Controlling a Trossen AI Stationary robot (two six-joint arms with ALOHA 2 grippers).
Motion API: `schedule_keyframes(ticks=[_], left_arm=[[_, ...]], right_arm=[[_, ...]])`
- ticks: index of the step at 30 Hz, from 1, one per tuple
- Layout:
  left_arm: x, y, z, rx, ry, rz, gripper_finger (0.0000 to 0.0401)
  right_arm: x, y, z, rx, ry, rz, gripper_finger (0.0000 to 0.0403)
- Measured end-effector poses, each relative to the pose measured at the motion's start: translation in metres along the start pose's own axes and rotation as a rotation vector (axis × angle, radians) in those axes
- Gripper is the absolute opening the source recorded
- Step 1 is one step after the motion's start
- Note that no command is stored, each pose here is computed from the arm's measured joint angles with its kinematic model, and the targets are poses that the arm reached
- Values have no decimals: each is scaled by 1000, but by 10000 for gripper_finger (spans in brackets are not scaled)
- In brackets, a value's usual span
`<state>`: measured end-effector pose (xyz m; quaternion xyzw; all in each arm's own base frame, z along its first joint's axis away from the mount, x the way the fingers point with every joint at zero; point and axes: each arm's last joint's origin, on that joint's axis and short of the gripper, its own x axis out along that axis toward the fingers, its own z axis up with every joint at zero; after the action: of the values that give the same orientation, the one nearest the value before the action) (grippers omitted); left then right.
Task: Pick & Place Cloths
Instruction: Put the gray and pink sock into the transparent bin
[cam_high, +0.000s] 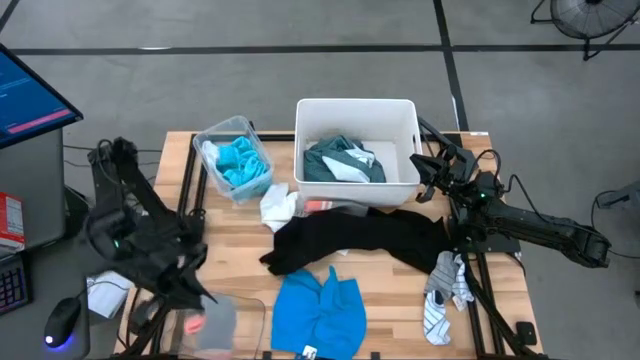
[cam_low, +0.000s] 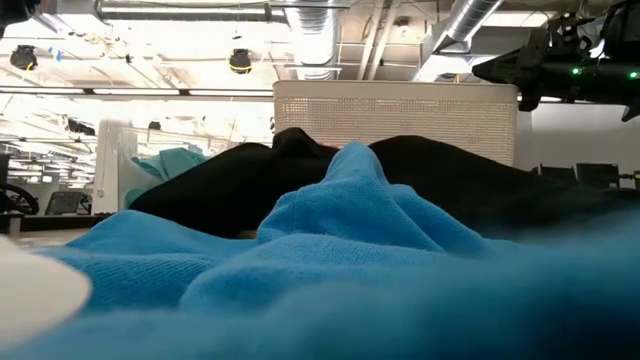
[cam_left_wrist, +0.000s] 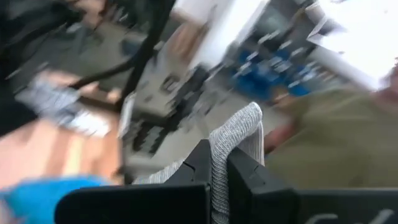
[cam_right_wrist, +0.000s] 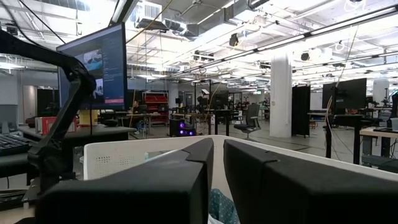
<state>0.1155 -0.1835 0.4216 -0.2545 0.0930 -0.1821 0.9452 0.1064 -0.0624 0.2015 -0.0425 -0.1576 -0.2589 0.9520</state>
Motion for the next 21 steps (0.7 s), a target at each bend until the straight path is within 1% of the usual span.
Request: schedule_keyframes(ticks=[4, 6, 9, 13, 15, 17, 21], left_arm=[[5, 5, -24, 41, 93, 147, 0], [6, 10, -34, 19, 152, 201, 0], [6, 18, -51, -53, 291, 270, 0], [5, 24, -69, -204, 500, 352, 0], [8, 25, -79, -258, 593, 385, 0], [13, 23, -88, -292, 669, 397, 0], [26, 20, -110, -299, 783, 440, 0]], right_arm=[[0, 0, 0, 0, 0, 0, 37], [0, 0, 0, 0, 0, 0, 37], [0, 0, 0, 0, 0, 0, 37], [0, 0, 0, 0, 0, 0, 37], [0, 0, 0, 0, 0, 0, 37], [0, 0, 0, 0, 0, 0, 37], [0, 0, 0, 0, 0, 0, 37]])
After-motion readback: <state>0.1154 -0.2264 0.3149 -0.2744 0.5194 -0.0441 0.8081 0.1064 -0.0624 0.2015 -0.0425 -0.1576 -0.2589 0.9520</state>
